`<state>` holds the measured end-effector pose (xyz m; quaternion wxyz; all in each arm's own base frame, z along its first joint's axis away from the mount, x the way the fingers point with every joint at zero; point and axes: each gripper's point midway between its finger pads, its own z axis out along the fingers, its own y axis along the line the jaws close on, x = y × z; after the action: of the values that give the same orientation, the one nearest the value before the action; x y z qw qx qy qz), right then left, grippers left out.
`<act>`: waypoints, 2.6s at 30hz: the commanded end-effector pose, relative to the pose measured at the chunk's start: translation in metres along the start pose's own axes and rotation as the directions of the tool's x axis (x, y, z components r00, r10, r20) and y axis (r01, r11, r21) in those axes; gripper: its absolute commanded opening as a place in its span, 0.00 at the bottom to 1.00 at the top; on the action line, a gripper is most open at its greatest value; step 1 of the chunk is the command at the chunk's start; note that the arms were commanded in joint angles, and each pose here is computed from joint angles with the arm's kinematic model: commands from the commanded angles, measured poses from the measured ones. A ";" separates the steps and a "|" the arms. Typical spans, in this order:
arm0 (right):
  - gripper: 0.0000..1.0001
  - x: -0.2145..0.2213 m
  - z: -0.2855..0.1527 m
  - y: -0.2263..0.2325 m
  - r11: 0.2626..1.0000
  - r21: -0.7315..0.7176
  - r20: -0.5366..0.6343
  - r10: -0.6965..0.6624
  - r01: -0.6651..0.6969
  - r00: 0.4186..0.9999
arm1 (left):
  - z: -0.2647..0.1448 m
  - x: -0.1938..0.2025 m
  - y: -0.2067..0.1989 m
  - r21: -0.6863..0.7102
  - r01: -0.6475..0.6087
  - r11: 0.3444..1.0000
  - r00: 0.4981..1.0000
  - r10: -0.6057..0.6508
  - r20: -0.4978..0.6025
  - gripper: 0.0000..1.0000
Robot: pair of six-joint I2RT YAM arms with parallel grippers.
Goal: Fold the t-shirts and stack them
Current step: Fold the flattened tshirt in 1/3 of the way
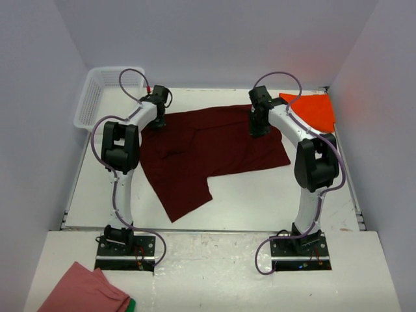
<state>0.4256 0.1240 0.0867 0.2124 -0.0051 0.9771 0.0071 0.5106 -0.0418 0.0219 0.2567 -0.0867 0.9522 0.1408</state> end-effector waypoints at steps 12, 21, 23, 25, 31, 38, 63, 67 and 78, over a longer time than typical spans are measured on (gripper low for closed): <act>0.00 0.058 0.001 0.064 0.993 -0.117 -0.001 0.026 -0.026 1.000 | -0.060 -0.049 -0.004 0.047 0.028 0.998 0.984 -0.036 0.177 0.00; 0.00 0.079 0.008 0.076 0.993 -0.112 -0.011 0.032 -0.033 0.999 | -0.147 -0.041 -0.032 0.088 0.034 0.996 0.953 -0.059 0.296 0.06; 0.00 0.084 0.011 0.073 0.994 -0.104 -0.016 0.037 -0.038 0.999 | -0.166 -0.029 -0.040 0.142 0.072 0.987 0.947 -0.112 0.300 0.00; 0.00 0.089 0.014 0.072 0.994 -0.098 -0.021 0.038 -0.040 0.999 | -0.157 0.006 -0.045 0.167 0.077 0.983 0.958 -0.119 0.260 0.00; 0.00 0.103 0.025 0.070 0.995 -0.082 -0.048 0.050 -0.053 0.998 | -0.153 0.096 -0.052 0.261 0.056 0.964 0.982 -0.101 0.163 0.00; 0.00 0.126 0.031 0.067 0.996 -0.060 -0.070 0.065 -0.069 0.995 | -0.155 0.175 -0.054 0.271 -0.004 0.963 0.994 -0.026 0.108 0.00; 0.00 0.202 0.011 0.075 0.996 -0.009 -0.113 0.091 -0.093 0.989 | -0.165 0.305 -0.015 0.254 0.092 0.963 0.986 -0.052 -0.157 0.00; 0.00 0.217 0.009 0.073 0.992 0.009 -0.122 0.123 -0.123 0.985 | -0.172 0.320 0.001 0.238 0.107 0.965 0.984 -0.069 -0.162 0.00; 0.00 0.269 -0.007 0.071 0.990 0.032 -0.147 0.142 -0.139 0.979 | -0.199 0.308 0.008 0.325 0.146 0.934 0.987 -0.114 -0.115 0.00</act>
<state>0.2277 0.2225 0.0106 0.2042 0.0637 0.9736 0.0801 0.1538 -0.1258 0.0225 0.2300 -0.1026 0.9666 -0.0483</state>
